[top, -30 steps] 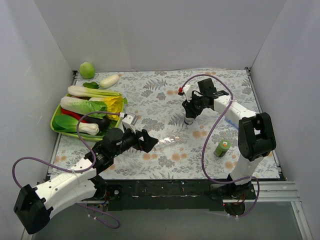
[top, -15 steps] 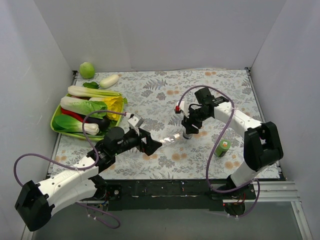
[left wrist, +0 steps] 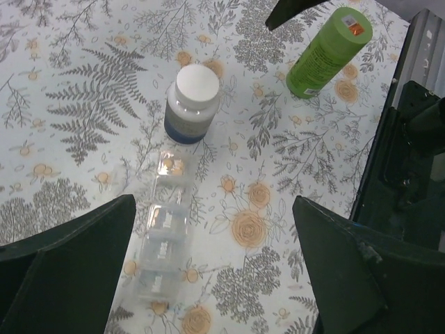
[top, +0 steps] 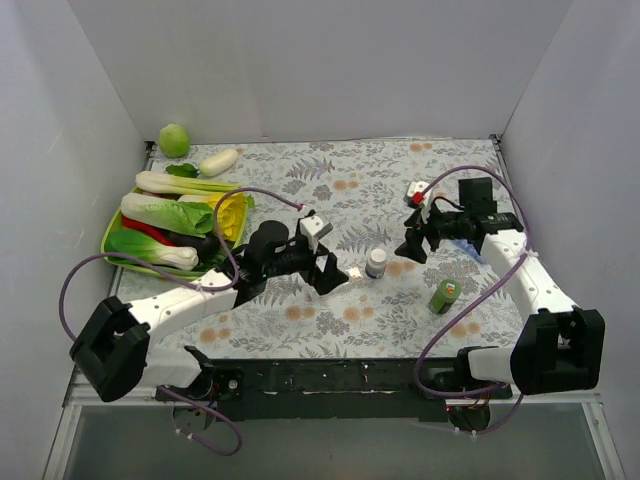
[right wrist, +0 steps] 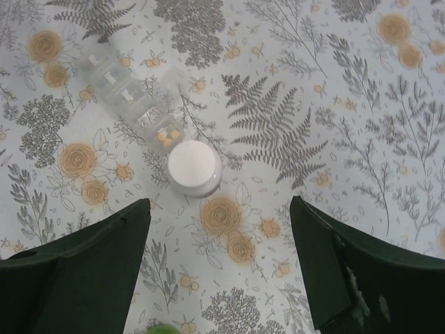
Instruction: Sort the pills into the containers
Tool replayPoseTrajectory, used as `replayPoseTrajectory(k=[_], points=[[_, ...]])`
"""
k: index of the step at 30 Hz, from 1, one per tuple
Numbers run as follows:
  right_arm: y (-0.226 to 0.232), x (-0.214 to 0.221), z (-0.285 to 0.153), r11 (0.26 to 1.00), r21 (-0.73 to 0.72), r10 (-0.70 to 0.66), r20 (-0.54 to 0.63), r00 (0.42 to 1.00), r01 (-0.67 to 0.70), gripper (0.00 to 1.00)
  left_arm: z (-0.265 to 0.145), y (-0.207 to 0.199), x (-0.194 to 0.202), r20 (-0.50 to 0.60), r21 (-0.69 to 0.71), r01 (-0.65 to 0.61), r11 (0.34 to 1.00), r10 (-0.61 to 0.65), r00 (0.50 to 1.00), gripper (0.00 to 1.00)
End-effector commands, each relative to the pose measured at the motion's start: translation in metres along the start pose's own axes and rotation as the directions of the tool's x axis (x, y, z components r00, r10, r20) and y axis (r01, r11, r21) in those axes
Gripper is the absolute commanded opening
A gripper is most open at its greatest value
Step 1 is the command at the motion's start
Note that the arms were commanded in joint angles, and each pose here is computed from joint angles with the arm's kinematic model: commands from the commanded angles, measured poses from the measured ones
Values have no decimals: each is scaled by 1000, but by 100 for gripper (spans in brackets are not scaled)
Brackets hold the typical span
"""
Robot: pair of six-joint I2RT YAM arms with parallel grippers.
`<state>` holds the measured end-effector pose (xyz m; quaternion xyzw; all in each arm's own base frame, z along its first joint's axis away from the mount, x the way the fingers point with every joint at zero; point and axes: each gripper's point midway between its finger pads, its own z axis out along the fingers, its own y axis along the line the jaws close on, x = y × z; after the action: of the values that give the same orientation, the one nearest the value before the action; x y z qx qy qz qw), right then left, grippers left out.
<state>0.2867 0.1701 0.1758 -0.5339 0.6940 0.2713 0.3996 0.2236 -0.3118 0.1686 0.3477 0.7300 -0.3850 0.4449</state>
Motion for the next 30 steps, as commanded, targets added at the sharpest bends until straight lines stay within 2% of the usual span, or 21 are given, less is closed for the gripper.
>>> replayPoseTrajectory(k=[1, 3, 5, 6, 8, 10, 11, 15, 17, 18, 20, 30], points=[[-10, 5, -12, 993, 16, 113, 188, 976, -119, 89, 31, -5, -20, 0, 76, -129, 989, 129, 992, 97], [-6, 18, -11, 989, 7, 145, 189, 971, -149, 89, 46, -1, -31, -9, 69, -142, 987, 143, 990, 96], [-10, 24, -15, 983, 15, 176, 192, 965, -183, 88, 67, 5, -15, -82, 66, -126, 990, 131, 988, 93], [-12, 26, -19, 979, 17, 193, 206, 959, -201, 88, 75, 7, -30, -67, 41, -130, 991, 132, 989, 91], [-19, 32, -25, 971, 32, 223, 220, 950, -236, 88, 93, 11, -11, -148, 19, -84, 996, 86, 985, 86], [-22, 36, -30, 964, 38, 248, 228, 941, -263, 88, 108, 10, -19, -156, -17, -87, 996, 84, 984, 82], [-23, 37, -31, 960, 36, 262, 230, 937, -277, 88, 114, 15, 0, -220, -43, -73, 996, 62, 974, 79], [-25, 35, -34, 958, 33, 268, 240, 933, -283, 87, 129, 16, 14, -279, -130, -97, 987, 58, 959, 75], [-25, 35, -34, 959, 36, 265, 239, 934, -281, 87, 133, 15, 13, -281, -176, -121, 977, 68, 957, 72], [-25, 35, -34, 958, 35, 268, 239, 933, -284, 87, 135, 16, 16, -288, -194, -121, 973, 62, 956, 64], [-25, 38, -33, 956, 32, 276, 236, 932, -292, 87, 137, 20, 11, -279, -252, -132, 959, 59, 959, 62], [-26, 39, -32, 954, 32, 282, 231, 931, -297, 87, 148, 22, 4, -273, -329, -144, 933, 53, 961, 63]])
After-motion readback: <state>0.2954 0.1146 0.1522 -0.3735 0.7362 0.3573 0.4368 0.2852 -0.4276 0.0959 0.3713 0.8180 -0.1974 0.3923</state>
